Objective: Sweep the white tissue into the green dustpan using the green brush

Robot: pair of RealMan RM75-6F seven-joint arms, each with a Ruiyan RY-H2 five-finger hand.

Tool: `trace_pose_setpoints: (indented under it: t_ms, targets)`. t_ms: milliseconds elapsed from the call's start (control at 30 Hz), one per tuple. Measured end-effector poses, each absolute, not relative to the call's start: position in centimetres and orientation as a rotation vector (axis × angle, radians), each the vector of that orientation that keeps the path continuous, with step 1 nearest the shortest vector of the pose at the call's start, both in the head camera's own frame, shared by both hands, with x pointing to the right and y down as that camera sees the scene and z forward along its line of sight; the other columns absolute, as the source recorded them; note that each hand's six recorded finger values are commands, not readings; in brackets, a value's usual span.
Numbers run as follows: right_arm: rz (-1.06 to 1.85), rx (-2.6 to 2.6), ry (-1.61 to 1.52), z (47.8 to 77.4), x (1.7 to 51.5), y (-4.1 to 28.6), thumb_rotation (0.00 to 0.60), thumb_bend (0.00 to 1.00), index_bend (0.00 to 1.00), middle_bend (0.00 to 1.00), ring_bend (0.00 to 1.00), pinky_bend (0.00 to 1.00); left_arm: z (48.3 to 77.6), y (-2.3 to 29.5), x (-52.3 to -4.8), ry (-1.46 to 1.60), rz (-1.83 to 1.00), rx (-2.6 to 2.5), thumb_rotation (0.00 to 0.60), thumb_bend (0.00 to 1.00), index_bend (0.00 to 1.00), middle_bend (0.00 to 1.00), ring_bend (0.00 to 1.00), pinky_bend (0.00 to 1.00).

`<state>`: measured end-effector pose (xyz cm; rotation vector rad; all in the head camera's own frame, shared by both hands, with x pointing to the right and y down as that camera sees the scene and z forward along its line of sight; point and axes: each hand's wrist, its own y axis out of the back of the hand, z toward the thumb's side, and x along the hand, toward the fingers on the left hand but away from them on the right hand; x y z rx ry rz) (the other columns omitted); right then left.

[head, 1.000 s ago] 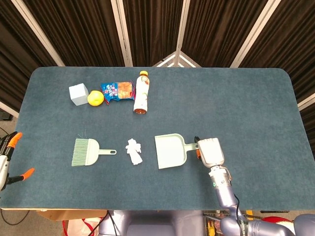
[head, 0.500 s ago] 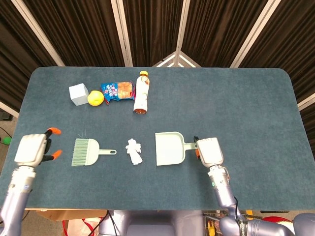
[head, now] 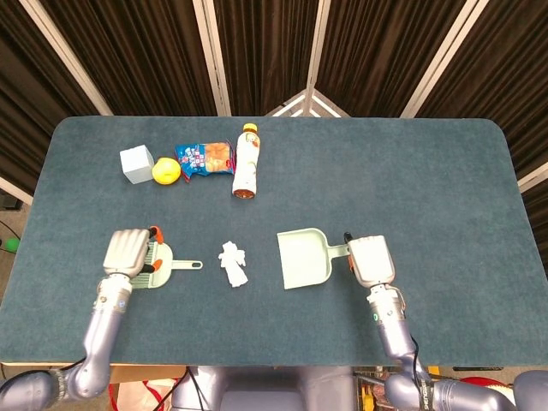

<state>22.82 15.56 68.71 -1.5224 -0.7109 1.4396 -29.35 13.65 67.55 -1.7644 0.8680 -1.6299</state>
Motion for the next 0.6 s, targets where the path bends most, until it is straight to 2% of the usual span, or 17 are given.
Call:
trace_pose_setpoints:
  t_ms: [300, 600]
  targets:
    - [1.451, -1.521, -0.72, 68.7, 23.5, 15.0, 0.6, 0.51, 0.67, 0.84, 0.84, 0.86, 69.4, 14.1, -26.1, 0.817, -1.679, -1.797, 0.6, 0.37, 0.42, 1.0, 1.0, 1.0]
    - [1.461, -1.52, -0.722, 68.9, 24.1, 14.7, 0.6, 0.51, 0.67, 0.84, 0.84, 0.86, 70.6, 15.1, -25.5, 0.784, -1.732, -1.806, 0.6, 0.39, 0.42, 1.0, 1.0, 1.0]
